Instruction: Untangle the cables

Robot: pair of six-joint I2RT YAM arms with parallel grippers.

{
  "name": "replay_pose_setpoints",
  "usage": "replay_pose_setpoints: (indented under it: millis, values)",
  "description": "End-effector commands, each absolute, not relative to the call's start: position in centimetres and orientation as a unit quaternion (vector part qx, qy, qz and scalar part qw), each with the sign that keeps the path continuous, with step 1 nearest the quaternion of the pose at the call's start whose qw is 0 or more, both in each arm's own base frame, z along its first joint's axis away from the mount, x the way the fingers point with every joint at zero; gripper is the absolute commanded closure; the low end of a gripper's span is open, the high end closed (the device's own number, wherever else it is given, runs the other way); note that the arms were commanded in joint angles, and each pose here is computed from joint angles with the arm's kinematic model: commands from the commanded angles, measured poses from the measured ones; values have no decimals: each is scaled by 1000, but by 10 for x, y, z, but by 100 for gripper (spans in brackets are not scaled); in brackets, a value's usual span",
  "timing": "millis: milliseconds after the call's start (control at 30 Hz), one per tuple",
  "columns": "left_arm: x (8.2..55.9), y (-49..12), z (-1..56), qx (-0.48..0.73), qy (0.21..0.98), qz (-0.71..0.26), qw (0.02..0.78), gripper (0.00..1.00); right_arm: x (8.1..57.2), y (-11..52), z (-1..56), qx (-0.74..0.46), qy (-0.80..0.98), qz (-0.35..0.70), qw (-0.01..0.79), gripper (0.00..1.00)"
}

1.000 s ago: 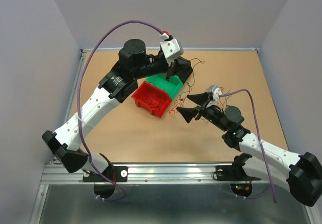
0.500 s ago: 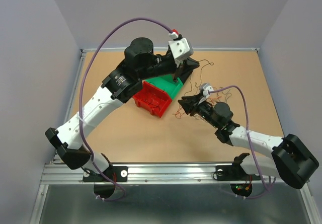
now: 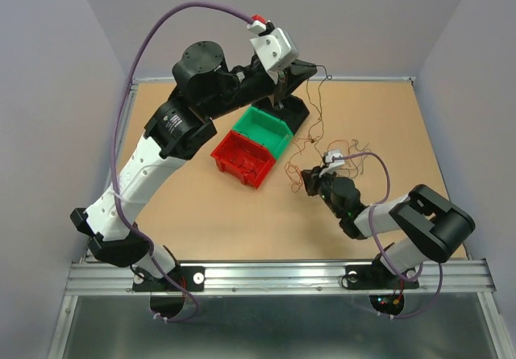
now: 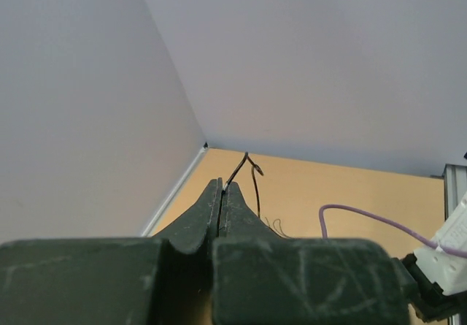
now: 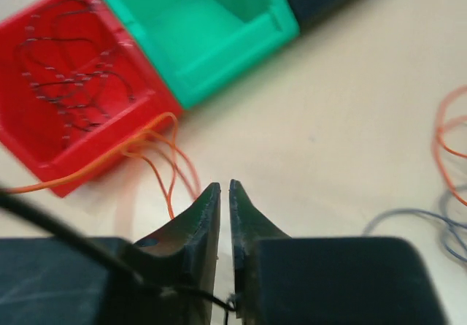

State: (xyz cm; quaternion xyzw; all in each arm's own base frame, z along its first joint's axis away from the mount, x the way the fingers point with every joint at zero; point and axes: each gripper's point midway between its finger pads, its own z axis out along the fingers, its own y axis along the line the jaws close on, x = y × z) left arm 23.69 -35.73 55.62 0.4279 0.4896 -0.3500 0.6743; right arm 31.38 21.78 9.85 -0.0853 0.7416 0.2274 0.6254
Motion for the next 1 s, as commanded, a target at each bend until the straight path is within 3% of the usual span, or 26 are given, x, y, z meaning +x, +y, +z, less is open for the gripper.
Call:
replay_pose_setpoints:
  millis: [0, 100, 300, 333, 367, 433, 467, 600, 667, 967]
  values:
    - [240, -345, 585, 390, 476, -339, 711, 100, 326, 178, 110, 37, 719, 189, 668, 90]
    - [256, -340, 583, 365, 494, -312, 725, 100, 327, 162, 106, 80, 719, 172, 669, 99]
    - [280, -316, 598, 290, 519, -263, 760, 100, 323, 127, 96, 156, 715, 134, 669, 99]
    - [280, -316, 599, 288, 518, -263, 761, 100, 321, 123, 96, 165, 712, 132, 669, 96]
    - [277, -317, 599, 297, 513, -268, 760, 100, 319, 122, 102, 170, 705, 142, 674, 80]
    - [272, -324, 596, 315, 507, -279, 752, 100, 314, 127, 109, 149, 703, 161, 677, 60]
    - [267, -330, 593, 330, 503, -291, 744, 100, 312, 131, 123, 135, 692, 176, 688, 45]
    - [266, -342, 576, 352, 509, -302, 725, 100, 290, 162, 149, 30, 671, 254, 696, 21]
    - [265, -345, 571, 354, 512, -309, 719, 100, 277, 171, 171, -10, 643, 285, 711, 15]
    - [256, -353, 569, 355, 512, -331, 709, 100, 262, 214, 242, -129, 566, 352, 734, 17]
